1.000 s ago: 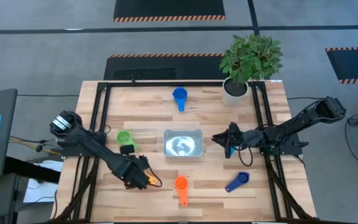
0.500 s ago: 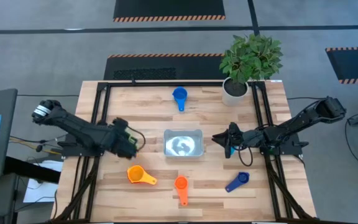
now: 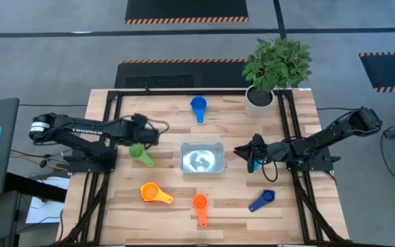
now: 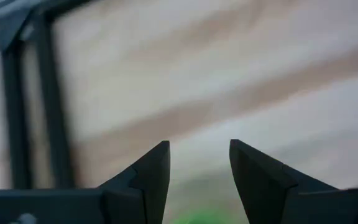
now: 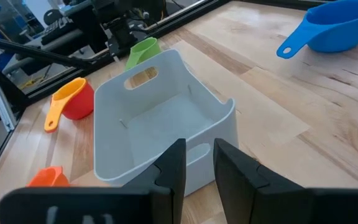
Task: Nest measuring cups in basket
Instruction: Remove the yellow measuring cup from the red measuring cup
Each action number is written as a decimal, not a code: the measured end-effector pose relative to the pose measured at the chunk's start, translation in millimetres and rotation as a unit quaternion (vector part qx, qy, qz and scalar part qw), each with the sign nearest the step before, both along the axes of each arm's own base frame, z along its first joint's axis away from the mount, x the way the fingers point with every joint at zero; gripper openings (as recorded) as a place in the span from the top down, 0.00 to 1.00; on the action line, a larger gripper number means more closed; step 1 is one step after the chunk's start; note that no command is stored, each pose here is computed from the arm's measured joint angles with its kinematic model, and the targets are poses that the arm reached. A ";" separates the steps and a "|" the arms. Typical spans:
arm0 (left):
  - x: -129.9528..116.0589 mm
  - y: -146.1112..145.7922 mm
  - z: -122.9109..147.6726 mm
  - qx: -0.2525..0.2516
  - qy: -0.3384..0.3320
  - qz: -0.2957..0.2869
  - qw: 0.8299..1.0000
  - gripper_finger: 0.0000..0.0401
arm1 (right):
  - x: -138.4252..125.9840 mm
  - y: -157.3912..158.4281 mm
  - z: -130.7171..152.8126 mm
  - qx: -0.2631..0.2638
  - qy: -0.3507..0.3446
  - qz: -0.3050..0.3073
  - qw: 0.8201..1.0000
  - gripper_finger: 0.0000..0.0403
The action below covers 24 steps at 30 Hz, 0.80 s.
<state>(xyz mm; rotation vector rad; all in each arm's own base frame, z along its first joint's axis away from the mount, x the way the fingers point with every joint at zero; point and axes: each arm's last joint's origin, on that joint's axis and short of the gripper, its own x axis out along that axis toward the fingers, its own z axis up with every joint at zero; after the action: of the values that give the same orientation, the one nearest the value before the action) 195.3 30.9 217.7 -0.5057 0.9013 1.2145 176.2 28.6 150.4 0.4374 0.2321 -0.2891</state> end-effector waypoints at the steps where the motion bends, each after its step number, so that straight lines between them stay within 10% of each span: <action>1: 6.1 5.2 1.3 0.007 -0.020 -0.014 1.000 0.61 | 0.0 0.0 0.0 0.000 0.000 0.000 1.000 0.73; 15: 34.2 17.6 14.1 0.063 -0.104 -0.109 0.987 0.61 | 5.4 -12.9 3.6 0.014 -0.002 -0.042 0.999 0.73; 24: 34.3 -53.7 6.3 -0.179 -0.110 -0.312 0.926 0.61 | 22.2 -0.9 2.2 0.014 0.031 -0.011 0.999 0.73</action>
<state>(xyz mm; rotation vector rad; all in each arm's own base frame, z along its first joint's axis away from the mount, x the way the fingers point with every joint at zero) 229.6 -22.8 224.0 -0.5723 0.9923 0.4027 198.4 27.7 152.6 0.4597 0.2917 -0.3210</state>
